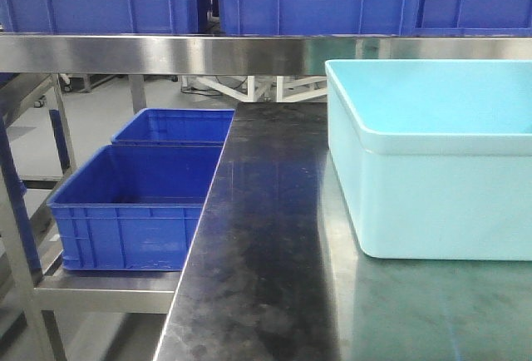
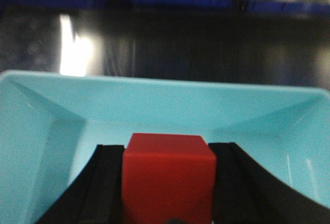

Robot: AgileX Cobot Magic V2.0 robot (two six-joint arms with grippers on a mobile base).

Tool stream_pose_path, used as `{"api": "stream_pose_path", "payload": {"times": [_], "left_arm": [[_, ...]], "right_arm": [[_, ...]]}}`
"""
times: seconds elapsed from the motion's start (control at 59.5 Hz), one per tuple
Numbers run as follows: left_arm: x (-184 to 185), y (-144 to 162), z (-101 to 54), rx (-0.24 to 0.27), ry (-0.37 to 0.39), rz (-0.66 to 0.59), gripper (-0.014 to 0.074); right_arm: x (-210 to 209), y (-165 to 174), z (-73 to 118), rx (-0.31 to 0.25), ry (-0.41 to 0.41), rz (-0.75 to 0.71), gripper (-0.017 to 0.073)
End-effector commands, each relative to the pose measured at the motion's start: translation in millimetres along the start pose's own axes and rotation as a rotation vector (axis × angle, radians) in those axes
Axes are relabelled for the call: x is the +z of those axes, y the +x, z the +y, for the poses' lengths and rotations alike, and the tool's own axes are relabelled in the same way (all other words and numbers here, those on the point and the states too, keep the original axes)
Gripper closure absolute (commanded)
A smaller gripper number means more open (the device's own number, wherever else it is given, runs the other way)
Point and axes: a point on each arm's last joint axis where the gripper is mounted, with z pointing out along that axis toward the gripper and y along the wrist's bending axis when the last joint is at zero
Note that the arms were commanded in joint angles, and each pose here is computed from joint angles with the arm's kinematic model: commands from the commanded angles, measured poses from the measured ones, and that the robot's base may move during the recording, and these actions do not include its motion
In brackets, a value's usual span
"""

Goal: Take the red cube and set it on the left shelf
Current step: 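Close the right gripper on the red cube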

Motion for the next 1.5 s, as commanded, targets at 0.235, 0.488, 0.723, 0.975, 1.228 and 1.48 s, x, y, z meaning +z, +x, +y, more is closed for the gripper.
{"api": "stream_pose_path", "payload": {"times": [0.235,0.488,0.723,0.975,1.228,1.48], "left_arm": [[0,-1,-0.4,-0.010,0.007,-0.081,0.0492],[0,-1,-0.3,-0.004,0.006,-0.081,0.0492],[0,-1,-0.3,-0.004,0.006,-0.081,0.0492],[0,-1,-0.3,-0.004,0.006,-0.081,0.0492],[0,-1,-0.3,-0.004,0.006,-0.081,0.0492],[0,-1,-0.3,-0.004,0.006,-0.081,0.0492]], "right_arm": [[-100,18,-0.6,-0.008,-0.043,-0.379,0.0503],[-117,69,-5.8,-0.008,-0.045,-0.405,0.0503],[-121,83,-7.3,-0.008,-0.046,-0.408,0.0503],[-124,79,-4.9,0.069,-0.092,-0.459,0.0504],[-123,80,-4.3,0.093,-0.104,-0.449,0.0504],[-122,83,-4.2,0.092,-0.103,-0.415,0.0504]]}}
